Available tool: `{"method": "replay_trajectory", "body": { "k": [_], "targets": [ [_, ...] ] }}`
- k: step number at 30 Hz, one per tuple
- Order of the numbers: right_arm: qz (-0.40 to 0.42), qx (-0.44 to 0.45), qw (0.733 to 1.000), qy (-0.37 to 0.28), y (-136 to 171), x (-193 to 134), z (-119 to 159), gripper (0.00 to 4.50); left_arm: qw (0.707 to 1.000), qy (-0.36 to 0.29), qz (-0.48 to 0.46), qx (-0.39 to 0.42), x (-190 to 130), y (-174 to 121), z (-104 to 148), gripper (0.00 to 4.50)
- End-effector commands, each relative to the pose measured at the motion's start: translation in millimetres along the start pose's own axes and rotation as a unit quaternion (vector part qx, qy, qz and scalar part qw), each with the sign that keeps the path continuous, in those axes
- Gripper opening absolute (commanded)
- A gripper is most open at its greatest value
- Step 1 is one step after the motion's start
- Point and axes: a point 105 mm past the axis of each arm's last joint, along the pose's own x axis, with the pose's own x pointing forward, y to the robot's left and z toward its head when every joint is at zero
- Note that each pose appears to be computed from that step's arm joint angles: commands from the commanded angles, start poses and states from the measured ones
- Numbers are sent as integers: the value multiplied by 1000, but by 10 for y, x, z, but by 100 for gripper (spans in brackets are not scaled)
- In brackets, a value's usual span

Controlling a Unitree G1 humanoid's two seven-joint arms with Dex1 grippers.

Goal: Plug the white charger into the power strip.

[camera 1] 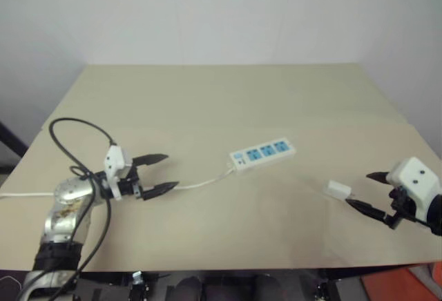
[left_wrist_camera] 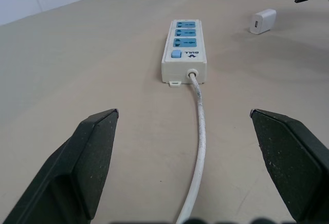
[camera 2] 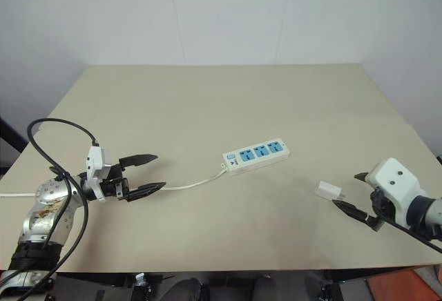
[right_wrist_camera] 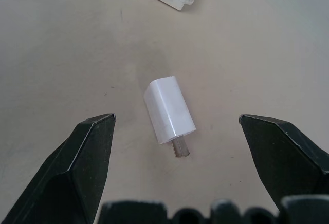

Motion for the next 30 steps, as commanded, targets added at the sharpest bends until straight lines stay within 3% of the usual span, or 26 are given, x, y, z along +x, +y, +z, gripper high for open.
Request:
{"method": "replay_trajectory", "body": {
  "k": [1, 16, 25, 30],
  "targets": [
    [-1, -20, 1000, -14, 3, -16, 87, 450, 1000, -7, -2, 21, -12, 14, 109, 447],
    [2, -23, 999, -22, 8, 8, 126, 450, 999, -21, 18, 21, 41, 88, 82, 447],
    [9, -25, 997, -73, 210, 126, 404, 450, 996, -87, -8, 4, 889, 263, -82, 447],
    [15, -23, 995, -92, 380, 186, 534, 450, 993, -102, -66, -10, 1295, 188, 7, 447]
  ]
}}
